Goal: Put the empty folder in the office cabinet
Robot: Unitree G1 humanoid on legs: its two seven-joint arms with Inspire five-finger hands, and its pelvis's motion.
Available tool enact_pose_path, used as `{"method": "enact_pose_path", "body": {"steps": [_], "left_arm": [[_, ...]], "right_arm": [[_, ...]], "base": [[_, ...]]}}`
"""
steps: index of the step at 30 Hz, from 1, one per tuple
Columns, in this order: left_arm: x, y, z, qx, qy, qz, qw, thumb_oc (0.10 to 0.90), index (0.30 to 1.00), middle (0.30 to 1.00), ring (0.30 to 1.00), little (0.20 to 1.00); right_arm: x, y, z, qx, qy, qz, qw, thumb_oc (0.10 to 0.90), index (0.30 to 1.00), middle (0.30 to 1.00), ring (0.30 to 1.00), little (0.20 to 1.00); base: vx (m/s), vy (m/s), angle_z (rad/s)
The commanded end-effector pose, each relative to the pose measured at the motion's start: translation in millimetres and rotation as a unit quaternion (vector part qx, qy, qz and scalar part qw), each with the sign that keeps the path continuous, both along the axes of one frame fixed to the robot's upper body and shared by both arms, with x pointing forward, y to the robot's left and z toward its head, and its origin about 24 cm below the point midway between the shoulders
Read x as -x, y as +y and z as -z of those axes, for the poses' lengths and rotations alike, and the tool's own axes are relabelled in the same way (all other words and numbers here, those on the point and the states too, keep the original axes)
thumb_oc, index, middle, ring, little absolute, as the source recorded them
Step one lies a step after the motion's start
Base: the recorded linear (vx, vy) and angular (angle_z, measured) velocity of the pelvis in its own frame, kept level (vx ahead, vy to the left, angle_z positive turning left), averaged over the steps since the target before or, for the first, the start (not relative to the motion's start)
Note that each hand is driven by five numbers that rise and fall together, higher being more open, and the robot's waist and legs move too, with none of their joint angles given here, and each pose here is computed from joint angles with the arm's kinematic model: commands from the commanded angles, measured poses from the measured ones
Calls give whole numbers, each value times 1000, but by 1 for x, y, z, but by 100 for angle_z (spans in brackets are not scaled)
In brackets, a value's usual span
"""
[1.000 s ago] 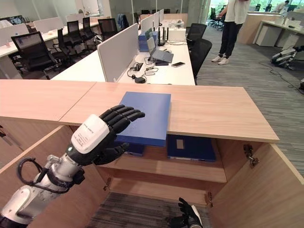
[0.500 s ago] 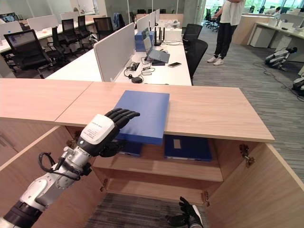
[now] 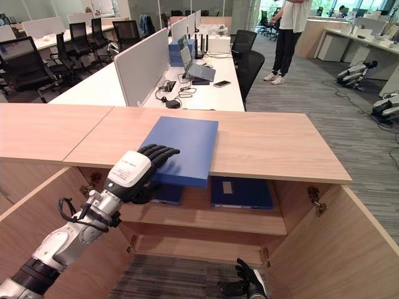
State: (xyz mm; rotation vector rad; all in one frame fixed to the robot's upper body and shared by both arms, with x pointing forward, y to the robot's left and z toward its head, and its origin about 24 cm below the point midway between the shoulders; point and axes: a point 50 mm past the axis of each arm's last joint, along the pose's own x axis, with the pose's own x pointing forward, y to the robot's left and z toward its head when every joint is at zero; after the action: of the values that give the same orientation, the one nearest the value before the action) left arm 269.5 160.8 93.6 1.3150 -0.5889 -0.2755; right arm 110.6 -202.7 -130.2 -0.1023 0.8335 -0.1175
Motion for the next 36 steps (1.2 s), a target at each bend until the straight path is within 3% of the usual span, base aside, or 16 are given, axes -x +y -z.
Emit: {"method": "enact_pose_path", "body": {"steps": [1,26,27,28,29,30,36], "left_arm": [[-30,-16,-55,18,-123,16,992,800,900,900,900,900],[-45,-9,-39,7,-92,-32,995,800,900,900,900,900],[-46,-9,-39,5,-91,-34,995,740,811,811,811,811],[-46,-9,-39,5,-91,-33,995,620,629,629,629,629],[-48,-8,-38,5,-87,-38,996,424,335,335,335,335],[-48,-8,-37,6,-82,-39,996,400,300,300,300,300],[-50,-9,-36,23,-78,-46,996,400,300,300,300,300]], "right_arm": [[-47,0,-24,-8,-103,11,995,800,900,900,900,900],[-48,5,-23,-29,-104,26,994,800,900,900,900,900],[-48,5,-23,-29,-105,28,994,800,900,900,900,900],[-48,5,-24,-29,-105,28,994,800,900,900,900,900],[-48,5,-24,-31,-106,30,993,800,900,900,900,900],[-49,4,-24,-32,-107,32,993,800,900,900,900,900],[-50,3,-25,-34,-112,43,992,800,900,900,900,900]], "base": [[0,0,0],[-2,1,-2],[-4,4,-10],[2,6,-6],[0,0,0],[0,0,0],[0,0,0]]}}
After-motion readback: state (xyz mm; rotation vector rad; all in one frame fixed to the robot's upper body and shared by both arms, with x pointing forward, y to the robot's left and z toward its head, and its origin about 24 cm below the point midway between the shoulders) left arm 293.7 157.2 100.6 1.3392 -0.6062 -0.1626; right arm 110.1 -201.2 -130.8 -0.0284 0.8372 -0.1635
